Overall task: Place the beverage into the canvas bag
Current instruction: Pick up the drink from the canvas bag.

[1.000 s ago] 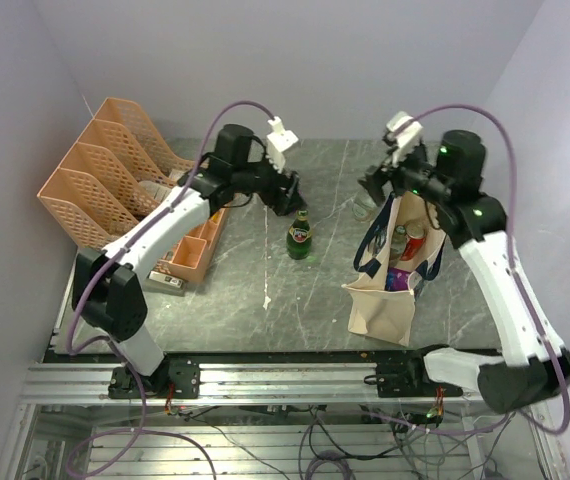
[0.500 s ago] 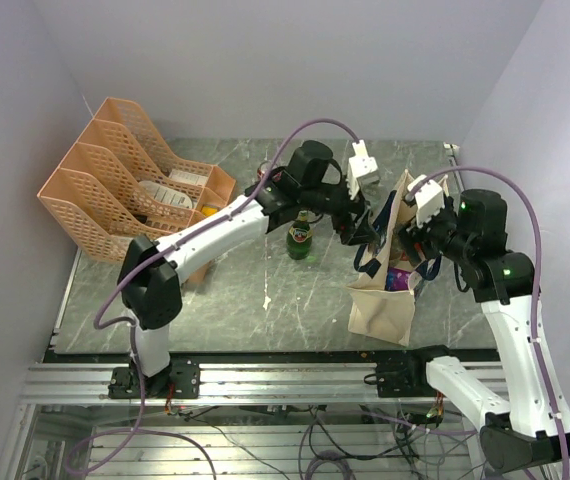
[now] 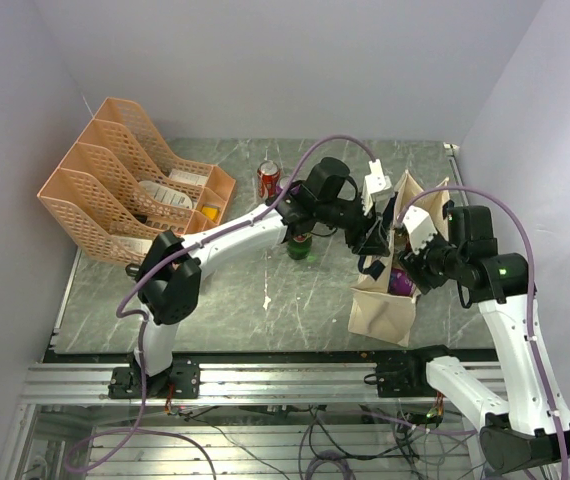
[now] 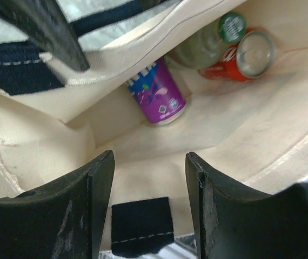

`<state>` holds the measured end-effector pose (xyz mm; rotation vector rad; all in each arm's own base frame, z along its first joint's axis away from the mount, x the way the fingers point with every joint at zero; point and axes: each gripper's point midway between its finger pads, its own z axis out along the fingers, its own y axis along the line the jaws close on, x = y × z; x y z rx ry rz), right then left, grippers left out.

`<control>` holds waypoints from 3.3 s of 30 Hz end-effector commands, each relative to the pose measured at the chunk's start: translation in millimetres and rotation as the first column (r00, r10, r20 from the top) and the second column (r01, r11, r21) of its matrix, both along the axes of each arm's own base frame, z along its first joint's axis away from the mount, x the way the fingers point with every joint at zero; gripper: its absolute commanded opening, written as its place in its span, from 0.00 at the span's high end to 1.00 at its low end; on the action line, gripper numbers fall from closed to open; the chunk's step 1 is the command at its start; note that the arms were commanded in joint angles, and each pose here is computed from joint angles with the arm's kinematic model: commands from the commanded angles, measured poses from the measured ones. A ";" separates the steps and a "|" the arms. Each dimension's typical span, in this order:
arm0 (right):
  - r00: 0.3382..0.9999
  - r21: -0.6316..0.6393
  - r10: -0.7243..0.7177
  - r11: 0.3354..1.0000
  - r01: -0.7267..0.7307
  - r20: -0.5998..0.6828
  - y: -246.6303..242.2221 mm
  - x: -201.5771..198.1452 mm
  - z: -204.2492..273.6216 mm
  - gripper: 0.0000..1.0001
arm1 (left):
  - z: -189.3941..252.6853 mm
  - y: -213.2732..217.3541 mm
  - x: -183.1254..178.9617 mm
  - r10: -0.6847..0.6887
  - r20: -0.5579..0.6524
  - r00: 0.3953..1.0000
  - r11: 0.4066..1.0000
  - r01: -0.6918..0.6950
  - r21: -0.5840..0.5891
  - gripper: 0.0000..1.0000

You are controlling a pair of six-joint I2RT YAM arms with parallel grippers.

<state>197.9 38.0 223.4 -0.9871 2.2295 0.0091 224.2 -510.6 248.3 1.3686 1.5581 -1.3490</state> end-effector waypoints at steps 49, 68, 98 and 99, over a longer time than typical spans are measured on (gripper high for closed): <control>0.902 0.034 -0.247 0.960 0.277 -0.354 -65.8 45.1 -125.9 0.15 | -45.4 8.6 -7.2 -0.147 0.108 0.983 0.988 0.140 0.067 0.93; 0.931 -0.074 -0.187 0.982 0.172 -0.314 -66.6 25.2 -187.6 0.00 | -62.5 7.9 1.0 -0.141 0.158 0.977 0.988 0.128 0.091 0.93; 0.884 -0.144 -0.358 0.933 0.329 -0.301 -106.2 20.4 -212.1 0.00 | -70.0 -3.1 11.7 -0.125 0.169 0.978 0.990 0.111 0.089 0.93; 0.888 -0.139 -0.347 0.937 0.319 -0.302 -104.0 20.7 -214.0 0.00 | -70.0 -2.6 12.1 -0.124 0.171 0.977 0.990 0.110 0.090 0.93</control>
